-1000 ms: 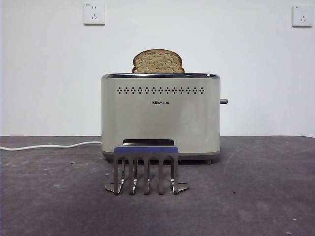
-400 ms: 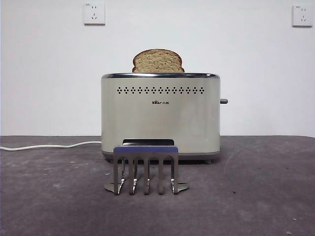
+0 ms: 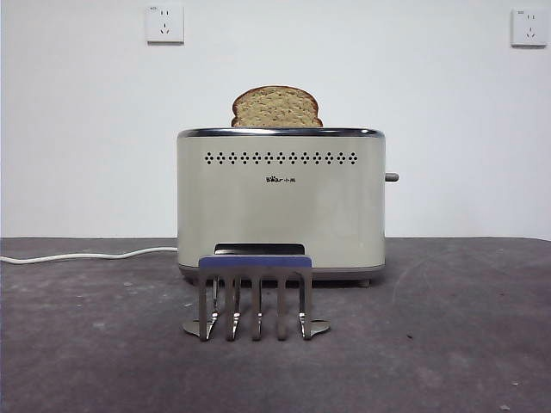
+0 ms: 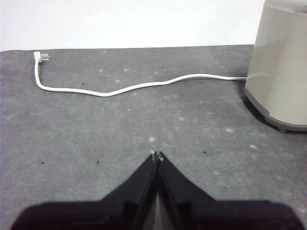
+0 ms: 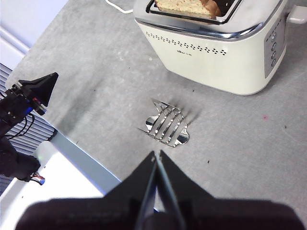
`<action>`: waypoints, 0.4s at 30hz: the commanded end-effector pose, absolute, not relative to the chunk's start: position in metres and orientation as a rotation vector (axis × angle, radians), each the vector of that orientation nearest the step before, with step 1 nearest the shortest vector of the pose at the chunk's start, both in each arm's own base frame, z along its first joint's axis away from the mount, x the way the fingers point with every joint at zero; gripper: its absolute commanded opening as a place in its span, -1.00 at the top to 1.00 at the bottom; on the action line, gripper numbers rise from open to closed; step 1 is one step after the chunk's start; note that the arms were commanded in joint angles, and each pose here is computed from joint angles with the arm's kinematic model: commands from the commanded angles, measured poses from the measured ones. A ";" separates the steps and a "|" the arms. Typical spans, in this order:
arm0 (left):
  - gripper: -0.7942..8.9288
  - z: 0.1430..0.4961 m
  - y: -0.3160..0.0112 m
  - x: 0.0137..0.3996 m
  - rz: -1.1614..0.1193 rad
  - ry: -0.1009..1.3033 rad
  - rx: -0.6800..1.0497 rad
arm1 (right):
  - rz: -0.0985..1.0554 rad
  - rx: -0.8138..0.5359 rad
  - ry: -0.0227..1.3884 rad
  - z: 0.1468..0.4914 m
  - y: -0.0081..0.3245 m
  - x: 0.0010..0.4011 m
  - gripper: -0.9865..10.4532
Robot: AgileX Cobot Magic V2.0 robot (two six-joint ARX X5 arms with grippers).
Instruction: Pick up a slice of bread from the rack,put the bread on the toaster,press the button
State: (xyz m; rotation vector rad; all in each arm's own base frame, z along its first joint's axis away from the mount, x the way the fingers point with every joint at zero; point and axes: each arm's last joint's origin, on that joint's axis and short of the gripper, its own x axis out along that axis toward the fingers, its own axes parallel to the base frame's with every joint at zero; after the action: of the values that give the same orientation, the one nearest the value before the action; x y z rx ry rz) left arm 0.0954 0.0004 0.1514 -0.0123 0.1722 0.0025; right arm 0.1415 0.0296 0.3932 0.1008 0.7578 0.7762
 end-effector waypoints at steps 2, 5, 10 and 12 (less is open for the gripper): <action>0.84 0.147 0.001 0.096 0.008 0.183 -0.019 | 0.777 0.094 0.757 0.392 0.030 0.142 0.83; 0.84 0.147 0.001 0.096 0.008 0.183 -0.019 | 0.776 0.094 0.757 0.392 0.030 0.142 0.83; 0.84 0.147 0.001 0.096 0.008 0.183 -0.019 | 0.776 0.094 0.757 0.392 0.030 0.142 0.83; 0.84 0.147 0.001 0.096 0.008 0.183 -0.019 | 0.793 0.050 0.735 0.392 0.029 0.142 0.83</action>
State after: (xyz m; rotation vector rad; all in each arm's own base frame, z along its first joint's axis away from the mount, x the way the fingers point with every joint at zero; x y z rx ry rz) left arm 0.0954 0.0004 0.1514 -0.0123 0.1722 0.0029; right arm 0.1415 0.0295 0.3932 0.0869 0.7514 0.7811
